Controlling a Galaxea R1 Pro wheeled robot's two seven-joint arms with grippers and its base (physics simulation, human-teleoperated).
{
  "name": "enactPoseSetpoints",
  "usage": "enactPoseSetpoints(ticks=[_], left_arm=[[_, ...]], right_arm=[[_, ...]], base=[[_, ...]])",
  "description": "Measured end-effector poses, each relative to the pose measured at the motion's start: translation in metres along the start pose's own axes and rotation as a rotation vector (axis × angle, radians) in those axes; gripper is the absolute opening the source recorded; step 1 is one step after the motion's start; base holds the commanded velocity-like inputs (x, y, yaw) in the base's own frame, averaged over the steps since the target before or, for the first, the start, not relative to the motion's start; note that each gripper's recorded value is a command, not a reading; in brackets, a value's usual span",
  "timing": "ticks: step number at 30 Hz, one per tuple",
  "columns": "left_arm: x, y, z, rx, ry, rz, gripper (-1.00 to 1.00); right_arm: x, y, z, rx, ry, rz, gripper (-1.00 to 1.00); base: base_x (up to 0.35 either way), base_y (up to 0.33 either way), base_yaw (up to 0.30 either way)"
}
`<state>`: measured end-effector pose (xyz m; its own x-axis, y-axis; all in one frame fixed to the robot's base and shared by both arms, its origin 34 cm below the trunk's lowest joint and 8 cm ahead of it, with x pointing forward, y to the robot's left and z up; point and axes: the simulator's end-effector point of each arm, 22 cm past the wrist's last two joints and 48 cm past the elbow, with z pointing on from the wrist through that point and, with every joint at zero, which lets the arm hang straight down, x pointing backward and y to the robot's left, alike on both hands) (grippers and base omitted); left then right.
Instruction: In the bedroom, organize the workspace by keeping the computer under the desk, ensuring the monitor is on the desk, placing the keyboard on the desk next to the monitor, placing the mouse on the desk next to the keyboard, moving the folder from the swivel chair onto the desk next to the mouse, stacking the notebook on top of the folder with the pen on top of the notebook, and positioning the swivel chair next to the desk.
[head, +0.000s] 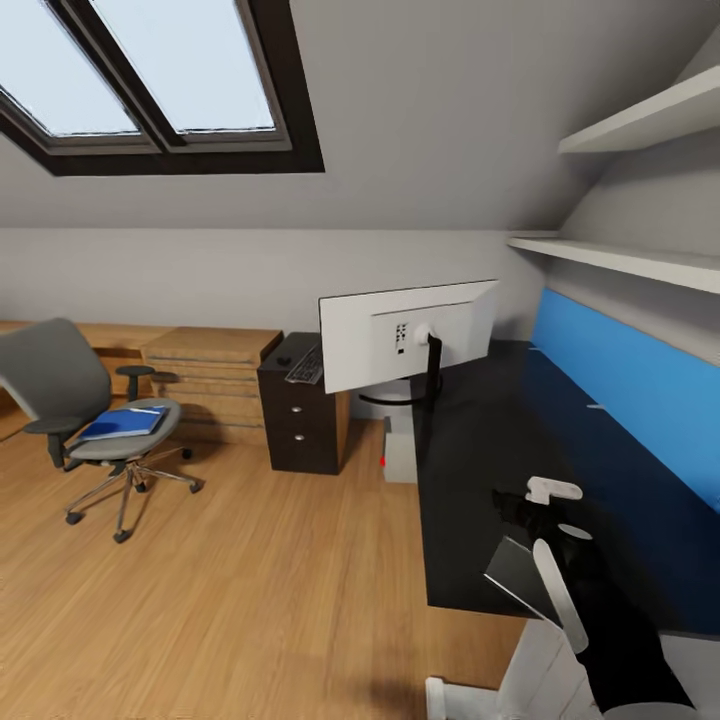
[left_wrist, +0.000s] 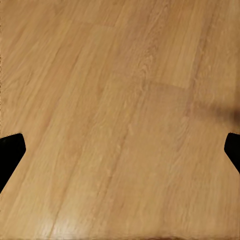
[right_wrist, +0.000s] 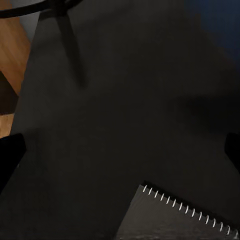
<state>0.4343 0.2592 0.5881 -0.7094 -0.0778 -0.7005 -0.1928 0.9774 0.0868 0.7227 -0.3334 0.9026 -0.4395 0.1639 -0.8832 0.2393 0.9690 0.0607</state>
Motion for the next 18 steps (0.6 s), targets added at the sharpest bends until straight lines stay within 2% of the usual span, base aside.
enactPoseSetpoints(ticks=[2, 13, 18], left_arm=[[0.0005, 0.0002, 0.0001, 0.000, 0.002, 0.001, 1.00], [0.0027, 0.0007, 0.0001, -0.001, 0.009, 0.003, 1.00], [0.0024, 0.0006, 0.0001, -0.001, 0.009, 0.003, 1.00]], right_arm=[[0.0001, 0.0088, -0.0016, -0.012, -0.002, 0.013, 1.00], [0.0007, 0.0116, -0.0023, -0.015, -0.002, 0.018, 1.00], [0.0004, 0.0110, -0.0026, -0.014, -0.003, 0.018, 1.00]], base=[[-0.289, 0.000, 0.000], [-0.328, 0.000, -0.002], [-0.335, 0.000, -0.130]])
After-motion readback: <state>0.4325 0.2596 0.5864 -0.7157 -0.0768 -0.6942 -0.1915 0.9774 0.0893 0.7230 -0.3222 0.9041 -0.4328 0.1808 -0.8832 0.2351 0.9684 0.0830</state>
